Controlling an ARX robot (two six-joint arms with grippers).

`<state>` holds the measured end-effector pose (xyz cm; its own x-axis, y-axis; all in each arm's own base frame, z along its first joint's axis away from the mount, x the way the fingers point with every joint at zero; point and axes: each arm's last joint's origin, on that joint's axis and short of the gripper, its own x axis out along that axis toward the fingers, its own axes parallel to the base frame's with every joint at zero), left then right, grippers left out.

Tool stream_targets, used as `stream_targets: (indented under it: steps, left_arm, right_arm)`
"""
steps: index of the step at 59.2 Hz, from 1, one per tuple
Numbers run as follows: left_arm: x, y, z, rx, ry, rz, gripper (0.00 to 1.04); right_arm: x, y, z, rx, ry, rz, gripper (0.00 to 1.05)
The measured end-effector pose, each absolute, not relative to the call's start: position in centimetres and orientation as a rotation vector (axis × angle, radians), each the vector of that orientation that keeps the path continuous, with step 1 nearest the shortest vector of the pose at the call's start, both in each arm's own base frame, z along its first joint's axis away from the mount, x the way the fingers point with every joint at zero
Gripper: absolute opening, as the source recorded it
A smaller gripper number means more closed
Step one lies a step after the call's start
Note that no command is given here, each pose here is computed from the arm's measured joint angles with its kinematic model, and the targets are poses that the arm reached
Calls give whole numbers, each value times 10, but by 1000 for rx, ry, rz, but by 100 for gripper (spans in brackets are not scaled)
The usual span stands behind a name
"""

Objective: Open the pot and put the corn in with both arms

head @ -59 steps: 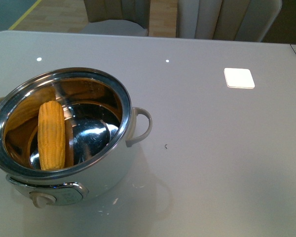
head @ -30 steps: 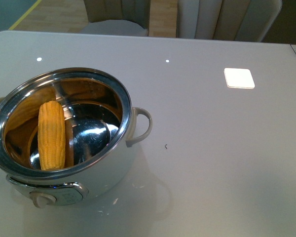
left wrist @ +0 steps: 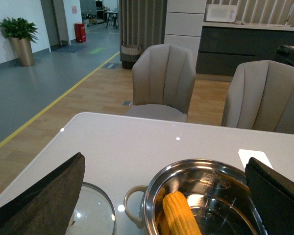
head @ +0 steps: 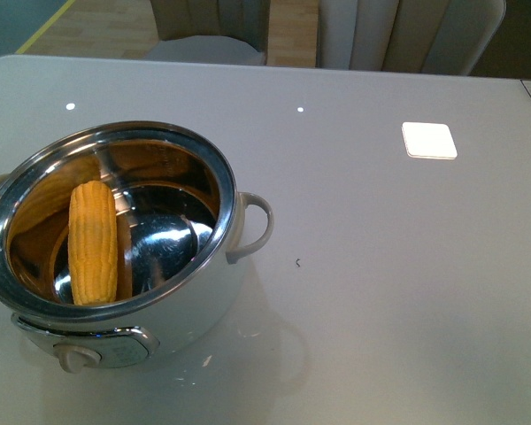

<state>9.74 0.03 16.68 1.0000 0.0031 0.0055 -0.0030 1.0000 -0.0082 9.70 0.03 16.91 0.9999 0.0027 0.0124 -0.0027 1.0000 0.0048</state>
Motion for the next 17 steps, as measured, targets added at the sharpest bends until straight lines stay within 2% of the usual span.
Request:
stream_targets:
  steps: [17]
  left_arm:
    - [97,0,167,-8,-6,3,98]
  right_arm:
    - [97,0,169,5,-12,3,96]
